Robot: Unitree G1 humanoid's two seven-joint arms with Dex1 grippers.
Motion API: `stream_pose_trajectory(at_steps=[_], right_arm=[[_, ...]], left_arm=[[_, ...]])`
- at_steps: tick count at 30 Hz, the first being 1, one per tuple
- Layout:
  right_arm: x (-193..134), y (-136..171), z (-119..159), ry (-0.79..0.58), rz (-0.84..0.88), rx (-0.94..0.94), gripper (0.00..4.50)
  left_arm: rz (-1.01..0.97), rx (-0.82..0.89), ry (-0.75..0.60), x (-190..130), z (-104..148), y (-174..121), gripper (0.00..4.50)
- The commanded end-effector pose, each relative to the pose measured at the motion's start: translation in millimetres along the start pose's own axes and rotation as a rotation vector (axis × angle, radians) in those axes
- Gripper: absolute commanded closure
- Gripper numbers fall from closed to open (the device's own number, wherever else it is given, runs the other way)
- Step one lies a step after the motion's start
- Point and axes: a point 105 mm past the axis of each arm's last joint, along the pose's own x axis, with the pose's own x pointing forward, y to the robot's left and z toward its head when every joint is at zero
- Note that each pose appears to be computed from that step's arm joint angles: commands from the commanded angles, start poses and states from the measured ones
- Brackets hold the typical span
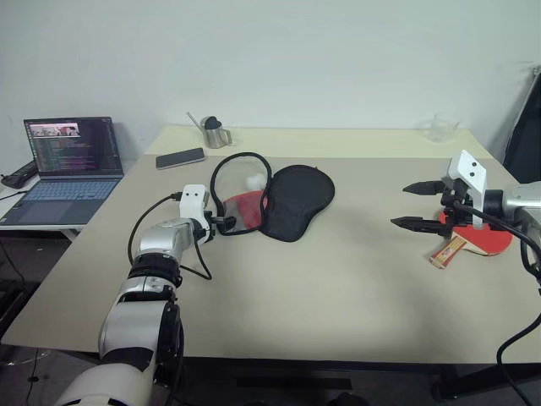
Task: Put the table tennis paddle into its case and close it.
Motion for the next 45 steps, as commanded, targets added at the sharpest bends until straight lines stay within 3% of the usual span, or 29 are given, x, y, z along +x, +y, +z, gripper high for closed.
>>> stream_pose_trajectory(at_steps=[1, 6, 9, 21, 26, 37, 45], right_arm=[[-4, -3, 14, -0.029, -0.012, -0.054, 0.02], [-5, -3, 12, -0.025, -0.013, -0.057, 0.02], [-6, -4, 14, -0.027, -0.024, -0.061, 0.00], [-7, -3, 15, -0.038, -0.041, -0.068, 0.00], [-9, -1, 15, -0.039, -0.045, -0.067, 0.00], [-13, 1, 13, -0.028, -0.051, -0.066, 0.00], [-13, 4, 12, -0.023, -0.048, -0.064, 0.00]], left_arm=[[-0.024, -0.008, 0.002, 6, -1, -8, 0.00], [-0.070, -0.033, -0.013, 11, 4, -20, 0.00], [-0.086, -0.026, -0.016, 12, 6, -25, 0.56], [-0.103, -0.007, -0.059, 14, 22, -35, 4.46], [-0.102, 0.013, -0.101, 14, 33, -43, 4.46], [-0.149, 0.098, -0.231, 5, 57, -110, 4.46], [-0.151, 0.101, -0.200, 1, 36, -136, 4.46]])
